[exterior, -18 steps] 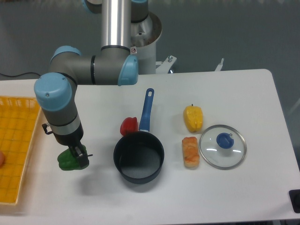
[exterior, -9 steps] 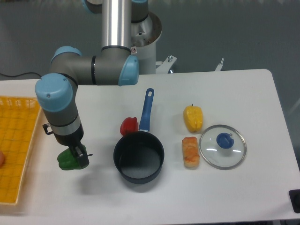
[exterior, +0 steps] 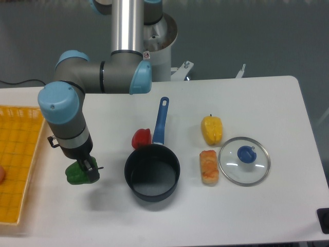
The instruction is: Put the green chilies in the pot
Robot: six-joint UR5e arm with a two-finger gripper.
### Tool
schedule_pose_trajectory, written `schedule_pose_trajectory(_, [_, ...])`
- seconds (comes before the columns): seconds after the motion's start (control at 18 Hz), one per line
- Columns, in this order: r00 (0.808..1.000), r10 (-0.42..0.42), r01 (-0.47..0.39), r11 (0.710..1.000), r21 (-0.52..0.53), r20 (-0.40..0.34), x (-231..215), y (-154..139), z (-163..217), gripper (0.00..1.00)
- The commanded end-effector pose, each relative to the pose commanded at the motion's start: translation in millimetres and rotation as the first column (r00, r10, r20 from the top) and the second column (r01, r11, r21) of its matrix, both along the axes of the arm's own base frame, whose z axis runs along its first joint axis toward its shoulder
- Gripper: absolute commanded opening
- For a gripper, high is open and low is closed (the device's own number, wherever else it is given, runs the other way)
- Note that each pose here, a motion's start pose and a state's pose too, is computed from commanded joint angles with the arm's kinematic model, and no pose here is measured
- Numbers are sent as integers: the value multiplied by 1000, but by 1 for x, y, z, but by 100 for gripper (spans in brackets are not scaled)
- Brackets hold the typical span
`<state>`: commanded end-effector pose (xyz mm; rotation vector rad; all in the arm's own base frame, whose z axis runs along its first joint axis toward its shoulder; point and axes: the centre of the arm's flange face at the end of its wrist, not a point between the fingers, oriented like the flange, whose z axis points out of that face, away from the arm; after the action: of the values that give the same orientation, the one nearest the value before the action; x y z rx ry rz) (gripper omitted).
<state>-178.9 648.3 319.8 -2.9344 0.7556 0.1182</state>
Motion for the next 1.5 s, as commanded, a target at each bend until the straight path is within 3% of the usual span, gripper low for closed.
schedule_pose_trajectory(0.11, [1000,22,-22,1000,5,-5,-16,-6,4,59])
schedule_pose_trajectory(0.33, [996,-90,90,996,-4,-28,-39,-16,9,59])
schedule_pose_trajectory(0.67, [986,-133,128,990,-59,-97,-92,-40,14,59])
schedule_pose_trajectory(1.17, [992,-100,91,990,-107,-82,-153,-80,-3,59])
schedule_pose_trajectory(1.5, [995,-90,83,987,-135,-49,-155,-90,-25,60])
